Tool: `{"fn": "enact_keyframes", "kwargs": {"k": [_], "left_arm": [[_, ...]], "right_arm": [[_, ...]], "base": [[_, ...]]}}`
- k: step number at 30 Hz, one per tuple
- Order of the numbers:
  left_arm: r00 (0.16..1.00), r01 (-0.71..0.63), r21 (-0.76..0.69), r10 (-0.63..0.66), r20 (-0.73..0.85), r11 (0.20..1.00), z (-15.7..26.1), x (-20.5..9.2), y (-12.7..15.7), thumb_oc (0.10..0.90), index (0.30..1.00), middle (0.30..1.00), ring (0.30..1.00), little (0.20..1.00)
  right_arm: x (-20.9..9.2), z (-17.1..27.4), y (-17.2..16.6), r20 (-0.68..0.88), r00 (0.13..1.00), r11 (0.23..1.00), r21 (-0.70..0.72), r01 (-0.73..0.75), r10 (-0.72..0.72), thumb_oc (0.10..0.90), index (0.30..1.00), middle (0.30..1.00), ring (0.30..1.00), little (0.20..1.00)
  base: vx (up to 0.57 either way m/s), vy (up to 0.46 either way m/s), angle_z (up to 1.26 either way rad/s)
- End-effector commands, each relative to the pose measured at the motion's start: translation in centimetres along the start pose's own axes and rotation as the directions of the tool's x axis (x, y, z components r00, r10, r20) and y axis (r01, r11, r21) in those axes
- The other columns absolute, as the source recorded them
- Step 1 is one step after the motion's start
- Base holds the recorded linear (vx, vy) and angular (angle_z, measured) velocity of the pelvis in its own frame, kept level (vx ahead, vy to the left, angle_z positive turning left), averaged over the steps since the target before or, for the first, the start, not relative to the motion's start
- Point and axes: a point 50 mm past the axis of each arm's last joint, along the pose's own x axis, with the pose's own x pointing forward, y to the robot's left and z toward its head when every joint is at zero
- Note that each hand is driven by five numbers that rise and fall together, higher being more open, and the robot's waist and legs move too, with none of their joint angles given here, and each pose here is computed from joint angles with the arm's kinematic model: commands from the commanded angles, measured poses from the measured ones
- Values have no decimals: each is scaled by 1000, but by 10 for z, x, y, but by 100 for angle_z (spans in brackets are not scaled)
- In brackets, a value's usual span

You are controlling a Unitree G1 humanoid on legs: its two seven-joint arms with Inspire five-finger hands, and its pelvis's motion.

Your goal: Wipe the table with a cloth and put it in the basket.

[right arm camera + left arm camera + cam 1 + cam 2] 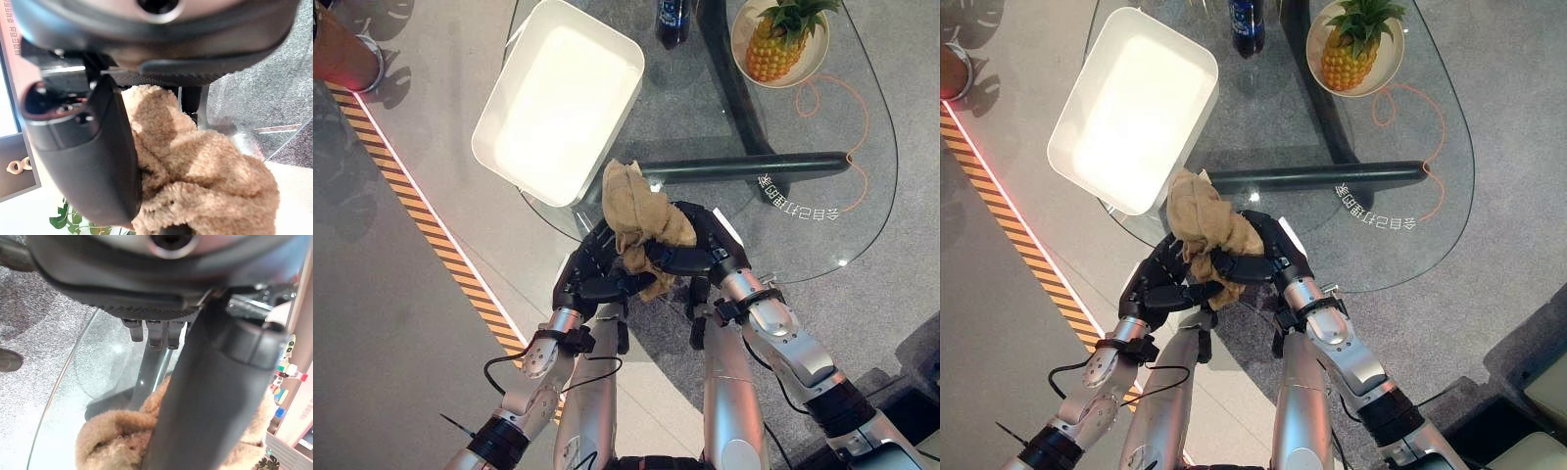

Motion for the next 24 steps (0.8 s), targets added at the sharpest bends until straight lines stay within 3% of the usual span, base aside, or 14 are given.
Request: {"fn": "enact_keyframes", "kwargs": {"k": [1, 12, 19, 24], "left_arm": [[965, 69, 74, -86, 248, 995, 47, 1, -19, 800, 900, 900, 900, 900], [928, 110, 138, -151, 341, 984, 65, 3, -35, 800, 900, 900, 900, 900], [916, 112, 228, -189, 354, 967, 70, 6, -38, 800, 900, 900, 900, 900], [919, 154, 202, -215, 331, 967, 70, 6, -38, 800, 900, 900, 900, 900]], "right_arm": [[-1, 56, 29, 268, 949, 983, 28, -180, 166, 100, 300, 300, 300, 200], [-1, 35, 51, 135, 926, 929, 71, -364, 353, 100, 300, 300, 300, 200], [-2, 27, 62, 49, 859, 855, 85, -511, 509, 100, 300, 300, 300, 200], [-5, 25, 65, 26, 802, 801, 55, -597, 596, 100, 300, 300, 300, 200]], "base": [[0, 0, 0], [0, 0, 0], [0, 0, 0], [12, -6, 3]]}}
